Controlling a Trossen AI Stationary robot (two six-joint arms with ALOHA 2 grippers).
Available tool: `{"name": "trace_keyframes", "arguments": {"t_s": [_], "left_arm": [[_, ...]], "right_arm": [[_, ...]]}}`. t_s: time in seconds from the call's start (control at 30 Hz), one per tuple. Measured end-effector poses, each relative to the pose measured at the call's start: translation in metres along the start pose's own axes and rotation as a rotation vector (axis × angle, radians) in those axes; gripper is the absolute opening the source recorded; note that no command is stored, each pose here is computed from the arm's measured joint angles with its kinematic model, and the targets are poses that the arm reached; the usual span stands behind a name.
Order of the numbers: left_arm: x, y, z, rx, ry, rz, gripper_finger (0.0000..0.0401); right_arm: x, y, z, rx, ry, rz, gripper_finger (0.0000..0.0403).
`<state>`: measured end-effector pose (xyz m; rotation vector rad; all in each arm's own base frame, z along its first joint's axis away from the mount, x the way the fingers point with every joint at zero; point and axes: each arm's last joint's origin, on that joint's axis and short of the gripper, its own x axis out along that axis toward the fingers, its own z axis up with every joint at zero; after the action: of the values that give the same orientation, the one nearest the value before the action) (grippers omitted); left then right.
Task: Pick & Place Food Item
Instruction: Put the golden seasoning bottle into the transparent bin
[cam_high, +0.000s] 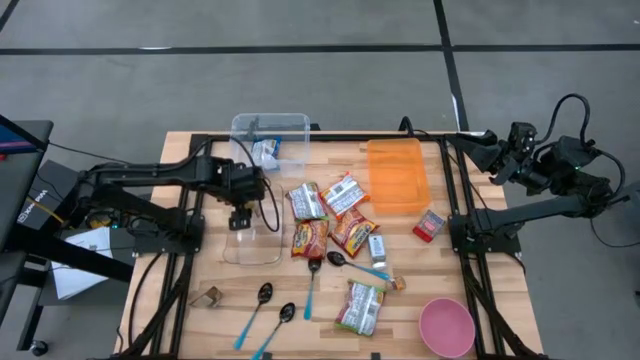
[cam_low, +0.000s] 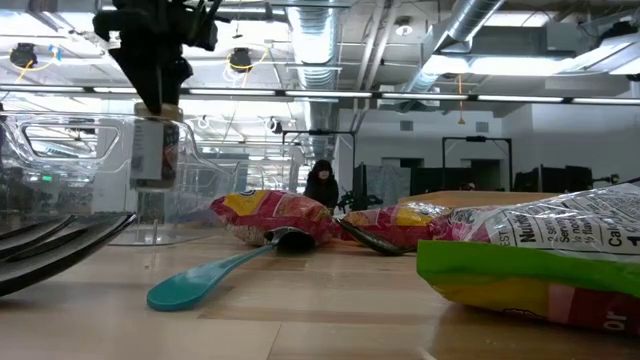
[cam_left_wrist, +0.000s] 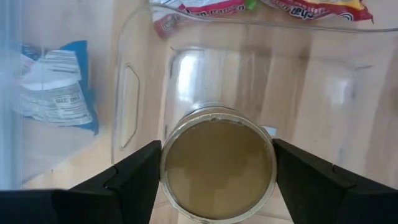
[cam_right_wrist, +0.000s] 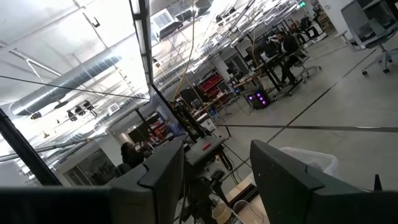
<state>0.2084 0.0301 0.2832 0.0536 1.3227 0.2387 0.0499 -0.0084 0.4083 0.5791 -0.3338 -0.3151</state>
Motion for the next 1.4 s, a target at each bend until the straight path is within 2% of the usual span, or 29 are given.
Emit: {"name": "trace_keyframes", "arguments": {"t_s": [0.47, 1.03, 1.4], "left_arm": [[0.028, -0.004, -0.010, -0.021, 0.041, 0.002, 0.0269], [0.034, 0.032, -0.011, -0.178, 0.024, -0.050, 0.0269], [0.051, 0.028, -0.021, -0.184, 0.058, -0.067, 0.0269]], "right_arm": [[0.000, 0.001, 0.000, 0.003, 0.012, 0.022, 0.0180], [0.000, 0.001, 0.000, 0.003, 0.016, 0.029, 0.0180], [0.000, 0.000, -0.003, -0.012, 0.041, 0.019, 0.0180]]}}
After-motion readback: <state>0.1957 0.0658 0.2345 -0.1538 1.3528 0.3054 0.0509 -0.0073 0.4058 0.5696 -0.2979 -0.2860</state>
